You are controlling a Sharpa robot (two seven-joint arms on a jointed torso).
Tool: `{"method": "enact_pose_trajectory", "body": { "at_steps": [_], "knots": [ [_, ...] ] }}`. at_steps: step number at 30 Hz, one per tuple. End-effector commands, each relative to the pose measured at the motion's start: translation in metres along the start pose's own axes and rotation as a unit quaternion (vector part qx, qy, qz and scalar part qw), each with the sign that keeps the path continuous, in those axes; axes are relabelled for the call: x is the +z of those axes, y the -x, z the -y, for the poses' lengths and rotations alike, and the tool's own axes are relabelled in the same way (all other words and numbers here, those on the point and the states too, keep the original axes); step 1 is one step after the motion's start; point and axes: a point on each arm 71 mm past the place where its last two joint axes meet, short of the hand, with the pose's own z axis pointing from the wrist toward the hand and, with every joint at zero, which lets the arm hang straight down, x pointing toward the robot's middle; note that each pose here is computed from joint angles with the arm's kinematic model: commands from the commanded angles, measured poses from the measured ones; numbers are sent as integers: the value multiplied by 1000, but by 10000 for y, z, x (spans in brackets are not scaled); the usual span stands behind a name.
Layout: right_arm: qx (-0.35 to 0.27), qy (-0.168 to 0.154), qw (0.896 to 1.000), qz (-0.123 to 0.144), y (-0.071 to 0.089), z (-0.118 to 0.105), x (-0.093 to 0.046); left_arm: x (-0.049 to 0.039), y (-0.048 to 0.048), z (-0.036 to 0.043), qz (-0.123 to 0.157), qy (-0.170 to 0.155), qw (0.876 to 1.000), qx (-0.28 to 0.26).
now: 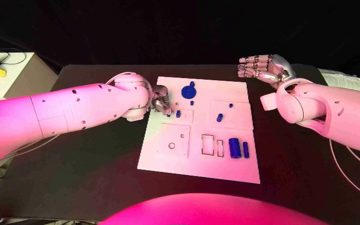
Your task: Assemble the parts on the task board
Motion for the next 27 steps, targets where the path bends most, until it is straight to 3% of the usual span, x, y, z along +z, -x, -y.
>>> {"method": "enact_pose_trajectory", "body": {
  "at_steps": [1,27],
  "knots": [
    [1,3,1000,-6,-7,-4,1,60,-249,-57,-41,13,999,15],
    [1,1,1000,-6,-5,8,-6,25,-207,-149,-11,19,1000,4]
  ]
}}
